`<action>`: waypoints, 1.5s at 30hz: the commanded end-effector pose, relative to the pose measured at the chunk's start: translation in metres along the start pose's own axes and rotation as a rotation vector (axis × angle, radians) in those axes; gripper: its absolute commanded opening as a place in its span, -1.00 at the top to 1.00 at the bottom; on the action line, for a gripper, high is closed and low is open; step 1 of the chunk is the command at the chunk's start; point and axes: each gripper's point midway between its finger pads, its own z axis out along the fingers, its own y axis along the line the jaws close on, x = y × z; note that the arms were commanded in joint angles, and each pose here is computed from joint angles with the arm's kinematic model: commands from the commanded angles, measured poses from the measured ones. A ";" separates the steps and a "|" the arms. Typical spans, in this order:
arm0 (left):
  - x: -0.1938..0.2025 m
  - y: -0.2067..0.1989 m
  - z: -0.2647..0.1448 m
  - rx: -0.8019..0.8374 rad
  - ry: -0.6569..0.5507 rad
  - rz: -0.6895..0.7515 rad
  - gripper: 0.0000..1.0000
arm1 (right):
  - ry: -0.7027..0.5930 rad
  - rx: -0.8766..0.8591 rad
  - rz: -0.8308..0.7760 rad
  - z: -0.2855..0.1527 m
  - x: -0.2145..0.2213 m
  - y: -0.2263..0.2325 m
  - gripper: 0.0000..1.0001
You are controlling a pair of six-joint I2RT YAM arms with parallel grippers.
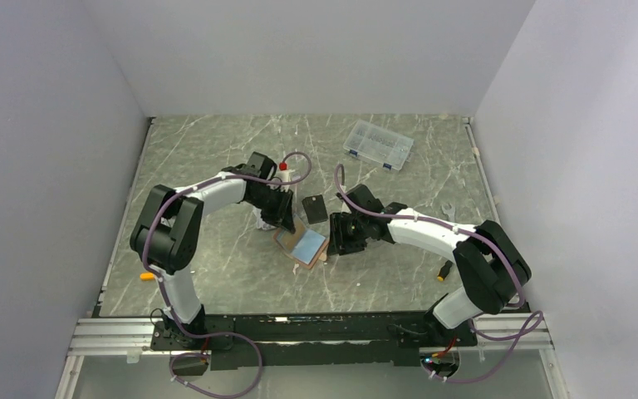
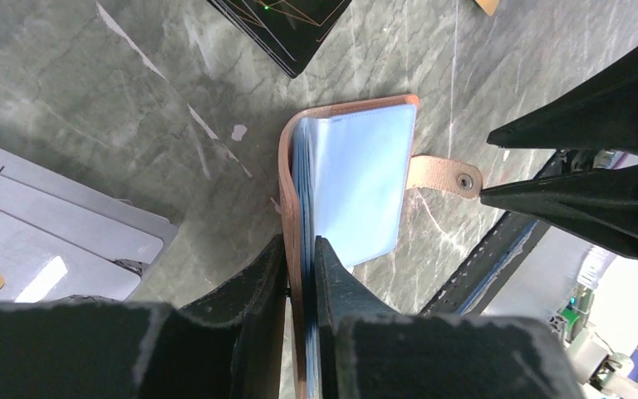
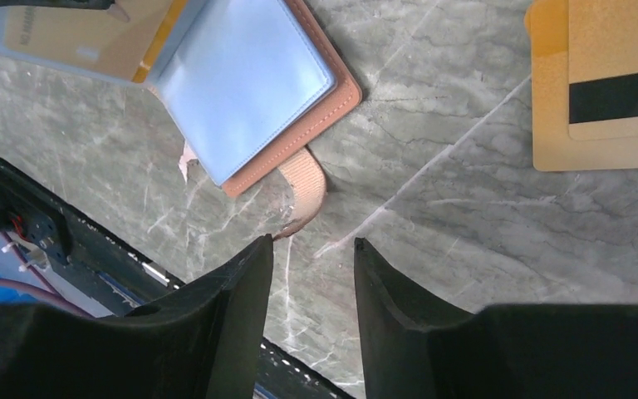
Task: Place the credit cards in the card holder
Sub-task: Close the card holder at the center of the board.
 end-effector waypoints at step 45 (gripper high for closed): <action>0.000 -0.091 0.033 -0.090 0.116 0.316 -0.99 | -0.014 -0.075 0.182 0.013 0.028 -0.040 0.81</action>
